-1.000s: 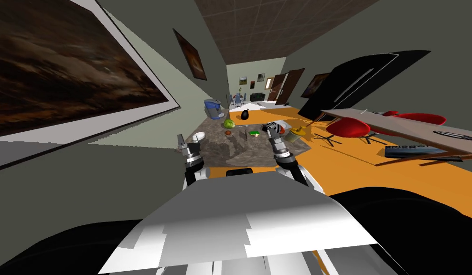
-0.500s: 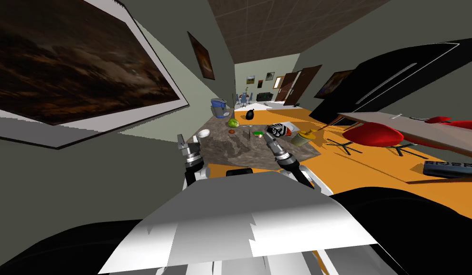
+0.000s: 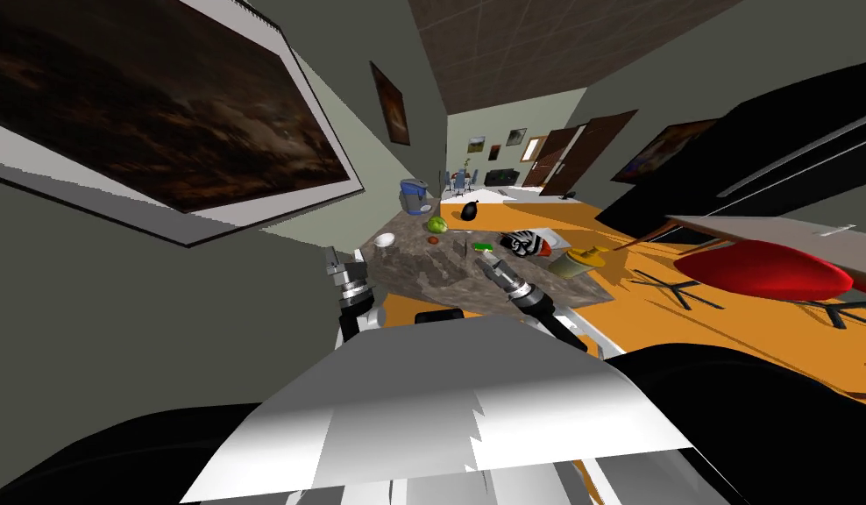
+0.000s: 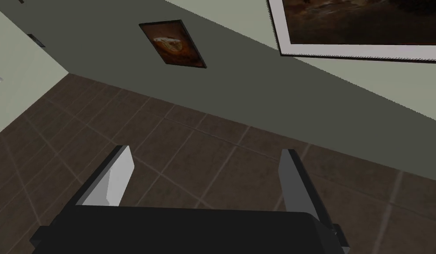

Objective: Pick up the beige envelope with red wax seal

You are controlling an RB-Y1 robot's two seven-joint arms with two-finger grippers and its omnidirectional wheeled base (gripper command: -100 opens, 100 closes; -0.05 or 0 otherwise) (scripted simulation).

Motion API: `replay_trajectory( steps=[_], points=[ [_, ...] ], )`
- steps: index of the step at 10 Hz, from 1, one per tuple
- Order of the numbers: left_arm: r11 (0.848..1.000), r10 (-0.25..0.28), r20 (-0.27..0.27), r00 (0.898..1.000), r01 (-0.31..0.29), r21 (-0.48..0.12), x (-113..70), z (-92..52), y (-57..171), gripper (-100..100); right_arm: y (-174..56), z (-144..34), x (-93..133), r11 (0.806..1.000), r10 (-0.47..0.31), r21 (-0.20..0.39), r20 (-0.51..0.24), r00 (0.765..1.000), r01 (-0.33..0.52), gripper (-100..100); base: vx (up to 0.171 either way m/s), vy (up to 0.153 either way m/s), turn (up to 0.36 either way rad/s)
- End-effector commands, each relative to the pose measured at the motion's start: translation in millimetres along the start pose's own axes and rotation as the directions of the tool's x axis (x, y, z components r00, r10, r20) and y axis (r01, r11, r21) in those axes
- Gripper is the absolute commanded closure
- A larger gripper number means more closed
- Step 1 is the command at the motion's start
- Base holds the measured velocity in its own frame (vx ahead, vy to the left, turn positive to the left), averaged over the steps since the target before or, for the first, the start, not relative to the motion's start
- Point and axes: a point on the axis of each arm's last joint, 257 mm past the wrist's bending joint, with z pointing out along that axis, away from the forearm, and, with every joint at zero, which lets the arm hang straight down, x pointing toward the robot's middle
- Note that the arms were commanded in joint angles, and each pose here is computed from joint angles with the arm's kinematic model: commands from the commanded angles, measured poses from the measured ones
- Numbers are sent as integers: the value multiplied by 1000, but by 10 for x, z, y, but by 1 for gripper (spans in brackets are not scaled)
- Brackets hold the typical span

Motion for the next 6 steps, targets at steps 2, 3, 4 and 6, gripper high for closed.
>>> replay_trajectory(
  steps=[2,3,4,6],
  points=[
    [1000,0,0,1000,0,0,-1,0,0,0,-66,-117,238,994,-109,-13,-119,987,108,-100,-17,-13,234],
    [1000,0,0,1000,0,0,0,0,0,0,-52,-127,281,991,-131,-31,-145,981,128,-100,-14,-15,136],
    [1000,0,0,1000,0,0,-1,-1,0,0,-123,-215,402,982,-187,-39,-201,962,183,-100,-17,-7,295],
    [1000,0,0,1000,0,0,-1,-1,0,0,-186,-331,561,965,-264,-79,-282,922,252,-100,-15,-8,204]
  ],
)
